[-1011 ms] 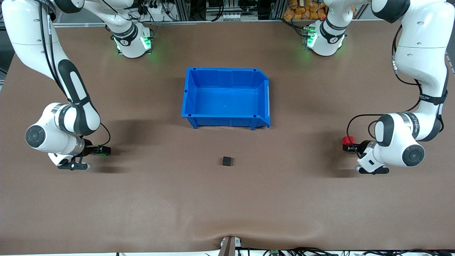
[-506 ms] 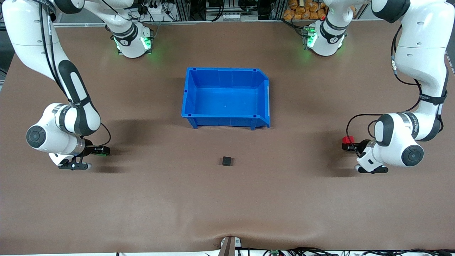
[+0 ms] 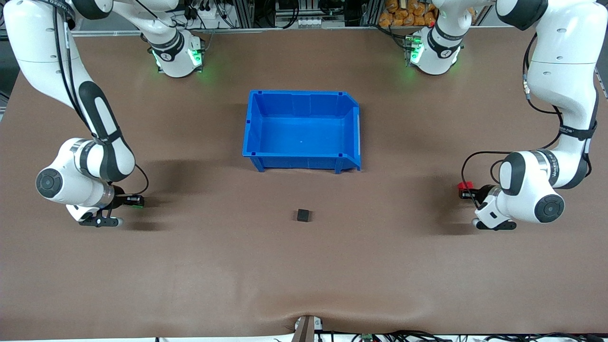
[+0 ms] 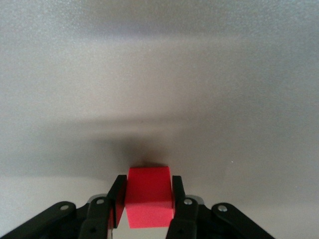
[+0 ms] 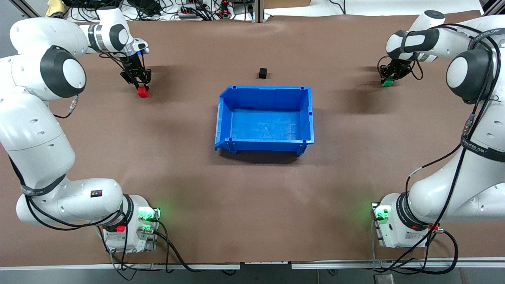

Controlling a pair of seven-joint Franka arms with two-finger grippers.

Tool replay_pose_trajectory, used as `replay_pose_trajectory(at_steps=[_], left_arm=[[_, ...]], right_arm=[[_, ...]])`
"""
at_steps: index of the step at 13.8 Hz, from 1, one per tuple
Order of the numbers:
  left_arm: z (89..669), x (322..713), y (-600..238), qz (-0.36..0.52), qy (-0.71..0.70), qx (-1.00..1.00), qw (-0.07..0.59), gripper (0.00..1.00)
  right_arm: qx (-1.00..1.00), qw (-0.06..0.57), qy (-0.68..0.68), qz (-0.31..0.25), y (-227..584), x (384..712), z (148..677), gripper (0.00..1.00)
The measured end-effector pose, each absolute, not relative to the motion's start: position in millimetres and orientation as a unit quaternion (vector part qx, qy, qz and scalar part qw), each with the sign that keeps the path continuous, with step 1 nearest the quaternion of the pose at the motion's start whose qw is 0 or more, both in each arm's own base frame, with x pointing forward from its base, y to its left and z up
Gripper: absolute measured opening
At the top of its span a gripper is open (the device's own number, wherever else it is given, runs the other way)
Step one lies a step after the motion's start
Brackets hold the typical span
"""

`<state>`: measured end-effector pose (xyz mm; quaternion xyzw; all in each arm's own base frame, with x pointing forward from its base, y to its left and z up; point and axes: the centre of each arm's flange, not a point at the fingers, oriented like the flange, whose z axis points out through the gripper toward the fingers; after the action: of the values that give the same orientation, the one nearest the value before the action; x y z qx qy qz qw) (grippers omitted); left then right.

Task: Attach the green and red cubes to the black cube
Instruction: 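Close the left gripper on the red cube while the right gripper grips green, then carry the red cube with the left gripper toward the black cube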

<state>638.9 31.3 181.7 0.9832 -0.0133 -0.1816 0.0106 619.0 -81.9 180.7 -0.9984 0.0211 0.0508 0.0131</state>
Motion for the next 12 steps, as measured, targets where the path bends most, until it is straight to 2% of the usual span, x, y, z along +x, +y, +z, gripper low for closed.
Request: replay_pose_trajectory(at_steps=[1, 5, 8, 12], left_arm=[[183, 639, 31, -0.181, -0.013, 0.983, 0.011, 0.40], [189, 642, 32, -0.175, -0.010, 0.984, 0.013, 0.40], [215, 663, 37, -0.141, 0.026, 0.989, 0.043, 0.40], [235, 679, 32, -0.120, 0.101, 0.986, 0.064, 0.40]], right_arm=[[-0.998, 0.013, 0.021, 0.051, -82, 619, 181, 0.39], [-0.999, 0.014, -0.001, 0.051, -83, 619, 181, 0.39], [-0.998, 0.016, -0.029, 0.051, -84, 619, 181, 0.39], [-0.991, 0.020, -0.126, 0.047, -97, 618, 182, 0.39]])
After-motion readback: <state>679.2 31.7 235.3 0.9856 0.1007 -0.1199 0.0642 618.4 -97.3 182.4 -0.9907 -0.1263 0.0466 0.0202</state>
